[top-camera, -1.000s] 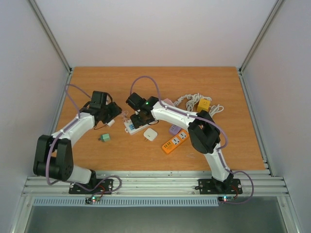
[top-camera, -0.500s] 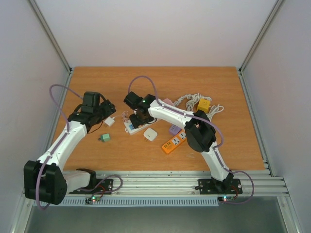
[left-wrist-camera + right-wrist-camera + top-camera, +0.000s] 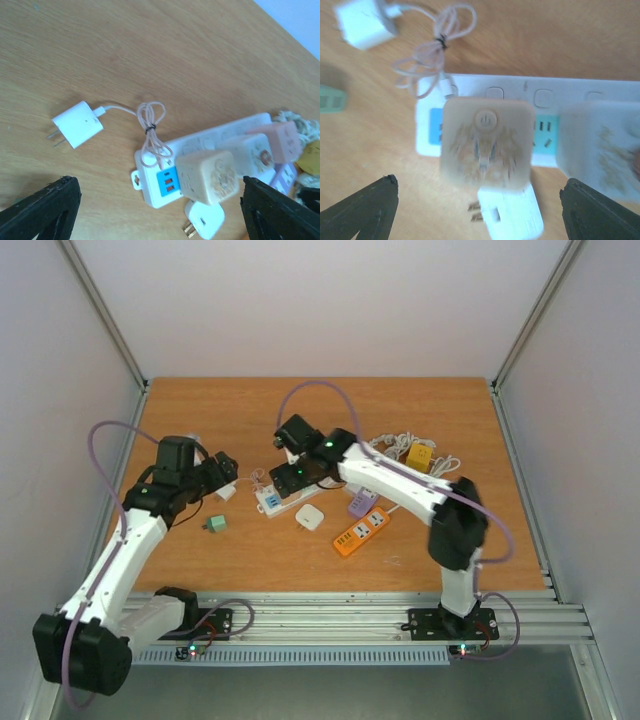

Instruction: Insert the plug

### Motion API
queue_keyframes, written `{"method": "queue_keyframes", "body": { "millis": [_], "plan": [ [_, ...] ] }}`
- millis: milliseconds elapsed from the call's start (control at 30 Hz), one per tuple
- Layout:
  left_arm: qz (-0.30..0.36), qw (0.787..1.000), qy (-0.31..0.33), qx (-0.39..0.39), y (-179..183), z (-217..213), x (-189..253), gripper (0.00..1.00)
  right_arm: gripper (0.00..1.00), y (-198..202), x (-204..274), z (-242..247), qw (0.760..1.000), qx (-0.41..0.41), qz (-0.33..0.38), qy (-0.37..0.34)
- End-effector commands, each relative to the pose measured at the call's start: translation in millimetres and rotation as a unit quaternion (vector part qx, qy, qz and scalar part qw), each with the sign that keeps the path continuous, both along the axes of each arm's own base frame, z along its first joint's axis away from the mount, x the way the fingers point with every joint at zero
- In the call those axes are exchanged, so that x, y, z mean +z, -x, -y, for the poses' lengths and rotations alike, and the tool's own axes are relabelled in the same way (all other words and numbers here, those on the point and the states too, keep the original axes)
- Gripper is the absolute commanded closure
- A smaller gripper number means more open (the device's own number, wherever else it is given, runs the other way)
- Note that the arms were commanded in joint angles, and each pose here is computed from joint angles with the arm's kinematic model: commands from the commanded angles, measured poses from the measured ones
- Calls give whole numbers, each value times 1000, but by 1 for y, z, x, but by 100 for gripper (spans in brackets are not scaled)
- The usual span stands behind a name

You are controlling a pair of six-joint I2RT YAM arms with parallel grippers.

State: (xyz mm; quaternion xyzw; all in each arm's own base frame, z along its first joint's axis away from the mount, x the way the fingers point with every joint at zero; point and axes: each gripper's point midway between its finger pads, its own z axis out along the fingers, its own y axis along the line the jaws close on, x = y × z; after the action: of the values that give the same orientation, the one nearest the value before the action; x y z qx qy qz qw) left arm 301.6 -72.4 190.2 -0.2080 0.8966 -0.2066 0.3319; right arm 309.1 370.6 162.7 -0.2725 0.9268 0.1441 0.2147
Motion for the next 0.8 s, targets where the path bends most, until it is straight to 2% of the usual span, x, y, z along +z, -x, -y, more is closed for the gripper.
{"method": "queue_keyframes", "body": {
  "millis": [0,200,367,500,633,767],
  "plan": [
    [36,998,19,-57,17,14,33,11,10,0,50,27,994,-50,75,-53],
    [67,986,72,-131,39,40,60,7,11,18,39,133,970,-212,117,-5],
    [102,975,95,-175,37,55,80,4,12,31,9,196,950,-305,72,9],
    [122,969,109,-186,27,61,86,4,10,33,-15,220,941,-337,21,-1],
    [129,965,121,-195,22,67,88,4,6,25,-34,228,937,-348,4,23],
    [128,965,100,-204,22,65,84,4,5,0,-41,236,928,-371,4,43]
  ]
}}
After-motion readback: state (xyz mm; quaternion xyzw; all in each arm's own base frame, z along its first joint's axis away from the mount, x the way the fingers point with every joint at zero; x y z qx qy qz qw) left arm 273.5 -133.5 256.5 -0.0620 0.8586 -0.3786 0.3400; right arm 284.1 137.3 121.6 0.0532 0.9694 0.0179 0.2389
